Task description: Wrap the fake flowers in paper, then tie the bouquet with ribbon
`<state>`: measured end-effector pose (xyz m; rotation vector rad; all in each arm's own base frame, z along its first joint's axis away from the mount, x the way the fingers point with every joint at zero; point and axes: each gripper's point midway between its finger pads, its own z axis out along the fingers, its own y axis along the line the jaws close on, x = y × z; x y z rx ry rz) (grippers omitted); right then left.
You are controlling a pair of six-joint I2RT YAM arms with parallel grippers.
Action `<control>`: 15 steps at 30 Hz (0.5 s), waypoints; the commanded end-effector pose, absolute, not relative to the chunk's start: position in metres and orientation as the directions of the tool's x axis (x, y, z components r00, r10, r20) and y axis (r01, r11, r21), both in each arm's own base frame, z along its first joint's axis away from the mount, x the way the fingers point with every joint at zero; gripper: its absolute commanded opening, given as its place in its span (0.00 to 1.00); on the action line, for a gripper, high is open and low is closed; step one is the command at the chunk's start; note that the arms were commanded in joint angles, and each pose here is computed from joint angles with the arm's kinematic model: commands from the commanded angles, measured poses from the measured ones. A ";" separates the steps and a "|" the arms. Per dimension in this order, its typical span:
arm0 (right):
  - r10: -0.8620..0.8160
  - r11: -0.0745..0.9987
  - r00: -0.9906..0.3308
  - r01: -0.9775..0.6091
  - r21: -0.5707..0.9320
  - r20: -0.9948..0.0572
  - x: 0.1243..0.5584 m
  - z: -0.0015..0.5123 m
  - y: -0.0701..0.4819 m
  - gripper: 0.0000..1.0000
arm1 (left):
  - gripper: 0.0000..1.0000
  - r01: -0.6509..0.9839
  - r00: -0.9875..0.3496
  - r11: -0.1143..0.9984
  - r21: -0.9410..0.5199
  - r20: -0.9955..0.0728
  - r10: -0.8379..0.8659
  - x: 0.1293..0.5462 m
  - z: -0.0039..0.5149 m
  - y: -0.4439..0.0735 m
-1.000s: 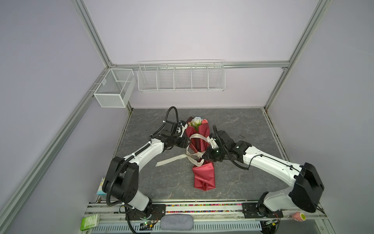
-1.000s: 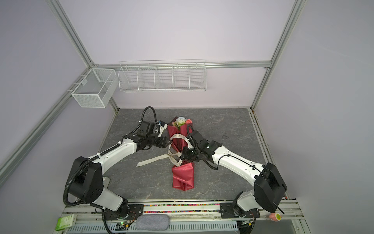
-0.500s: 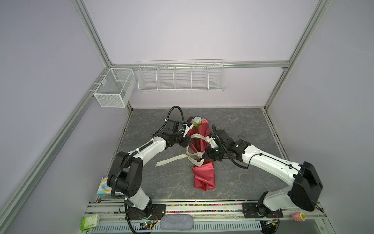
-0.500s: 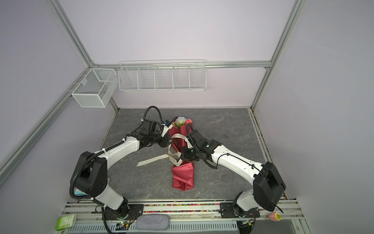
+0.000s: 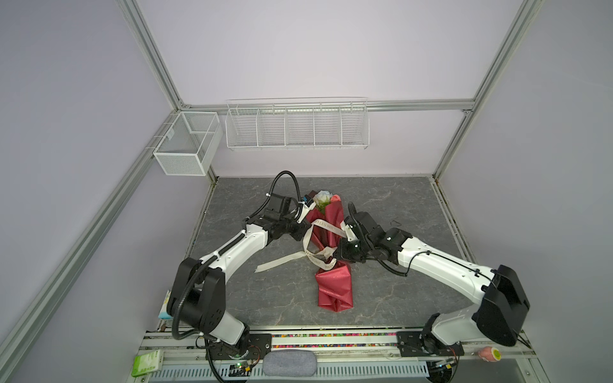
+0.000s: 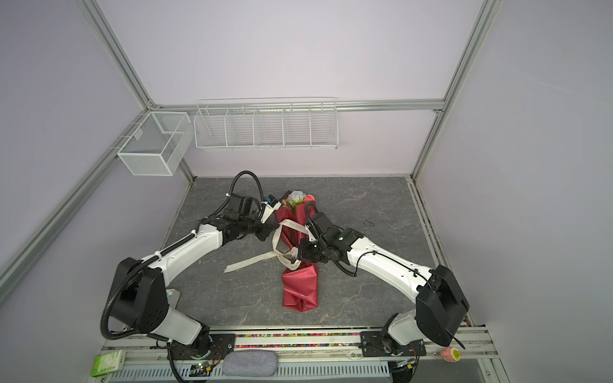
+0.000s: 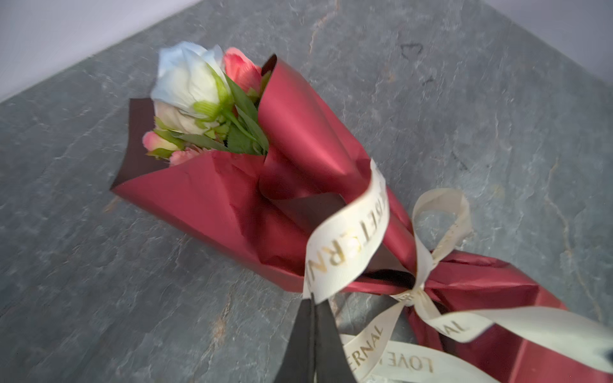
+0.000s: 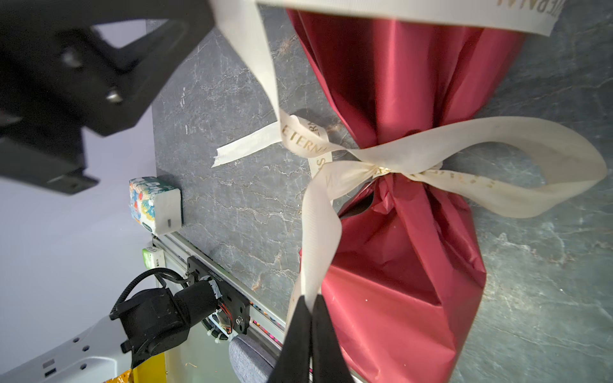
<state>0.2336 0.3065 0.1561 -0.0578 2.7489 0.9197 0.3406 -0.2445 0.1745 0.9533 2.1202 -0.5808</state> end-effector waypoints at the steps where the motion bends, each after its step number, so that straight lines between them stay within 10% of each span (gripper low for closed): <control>1: 0.077 0.801 -0.963 -0.096 0.591 -0.260 0.235 0.162 0.303 0.07 | 0.00 0.696 -0.549 0.696 -0.180 -0.757 0.353 0.317 0.188 -0.228; 5: 0.118 0.797 -0.957 -0.067 0.600 -0.264 0.242 0.163 0.302 0.07 | 0.00 0.695 -0.575 0.655 -0.297 -0.777 0.258 0.264 0.204 -0.228; 15: 0.123 0.779 -0.969 -0.039 0.626 -0.213 0.251 0.154 0.313 0.07 | 0.00 0.940 -0.033 0.341 0.030 -0.983 0.179 0.154 0.266 -0.232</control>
